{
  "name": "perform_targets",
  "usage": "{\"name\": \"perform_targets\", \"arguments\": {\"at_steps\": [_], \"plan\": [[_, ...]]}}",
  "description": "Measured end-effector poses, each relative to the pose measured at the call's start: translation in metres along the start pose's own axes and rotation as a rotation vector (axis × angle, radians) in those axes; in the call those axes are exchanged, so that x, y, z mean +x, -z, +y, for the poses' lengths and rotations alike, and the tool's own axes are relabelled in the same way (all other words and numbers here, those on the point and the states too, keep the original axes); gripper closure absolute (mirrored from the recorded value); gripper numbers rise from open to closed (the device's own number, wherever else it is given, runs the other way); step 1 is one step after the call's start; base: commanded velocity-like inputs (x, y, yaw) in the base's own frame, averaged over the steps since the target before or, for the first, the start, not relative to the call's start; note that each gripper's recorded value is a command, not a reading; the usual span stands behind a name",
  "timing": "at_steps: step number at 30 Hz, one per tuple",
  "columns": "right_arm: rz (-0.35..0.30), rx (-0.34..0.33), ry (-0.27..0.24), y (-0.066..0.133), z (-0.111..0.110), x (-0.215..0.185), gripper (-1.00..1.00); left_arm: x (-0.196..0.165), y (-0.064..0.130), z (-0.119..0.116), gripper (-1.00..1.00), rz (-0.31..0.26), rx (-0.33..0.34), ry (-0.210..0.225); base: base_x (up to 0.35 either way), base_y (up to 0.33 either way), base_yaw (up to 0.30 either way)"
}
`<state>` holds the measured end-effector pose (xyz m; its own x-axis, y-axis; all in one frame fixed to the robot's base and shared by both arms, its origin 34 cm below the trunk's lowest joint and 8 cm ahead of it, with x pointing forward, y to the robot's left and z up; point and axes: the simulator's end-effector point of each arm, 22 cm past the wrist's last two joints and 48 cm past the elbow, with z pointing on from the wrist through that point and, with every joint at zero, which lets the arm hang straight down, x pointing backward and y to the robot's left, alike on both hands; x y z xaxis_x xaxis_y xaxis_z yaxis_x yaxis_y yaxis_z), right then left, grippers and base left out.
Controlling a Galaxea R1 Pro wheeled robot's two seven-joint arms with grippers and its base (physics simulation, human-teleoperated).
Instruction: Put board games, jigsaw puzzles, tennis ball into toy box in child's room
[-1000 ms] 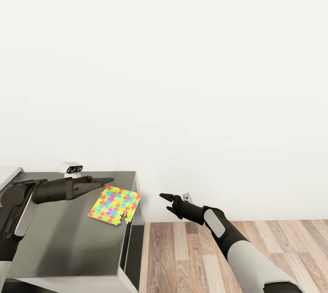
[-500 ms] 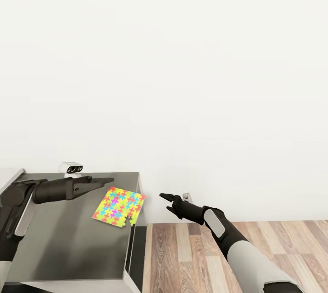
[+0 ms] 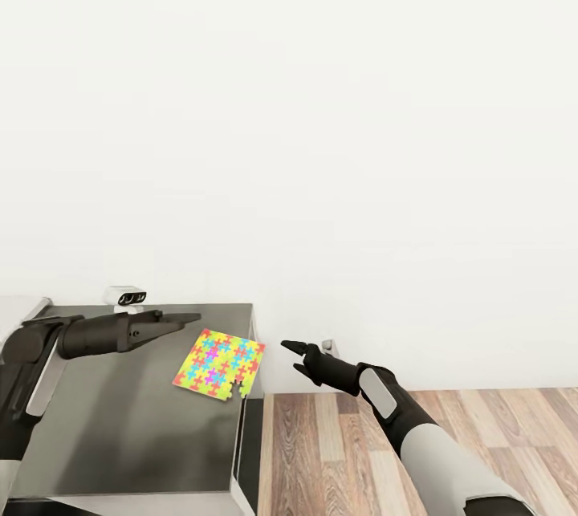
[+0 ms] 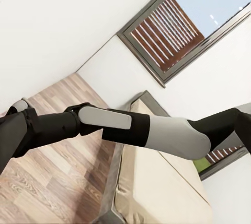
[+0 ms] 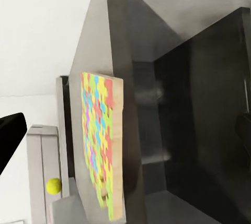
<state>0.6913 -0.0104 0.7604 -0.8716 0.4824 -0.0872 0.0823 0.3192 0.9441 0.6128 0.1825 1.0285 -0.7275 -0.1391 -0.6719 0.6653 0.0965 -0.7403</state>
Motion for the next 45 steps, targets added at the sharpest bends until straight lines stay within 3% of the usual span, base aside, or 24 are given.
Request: {"name": "perform_targets", "arguments": {"at_steps": [30,45], "plan": [[0.003,-0.007,0.0,-0.0027,0.0034,0.0018,-1.0,0.0007,-0.0003,0.0005,-1.0,0.002,-0.001,-0.005,0.0,0.068,0.0],[0.003,-0.008,0.0,-0.0026,0.0038,0.0018,-1.0,0.001,-0.0008,0.0003,-1.0,0.004,0.0,-0.006,0.105,0.061,0.0]]}}
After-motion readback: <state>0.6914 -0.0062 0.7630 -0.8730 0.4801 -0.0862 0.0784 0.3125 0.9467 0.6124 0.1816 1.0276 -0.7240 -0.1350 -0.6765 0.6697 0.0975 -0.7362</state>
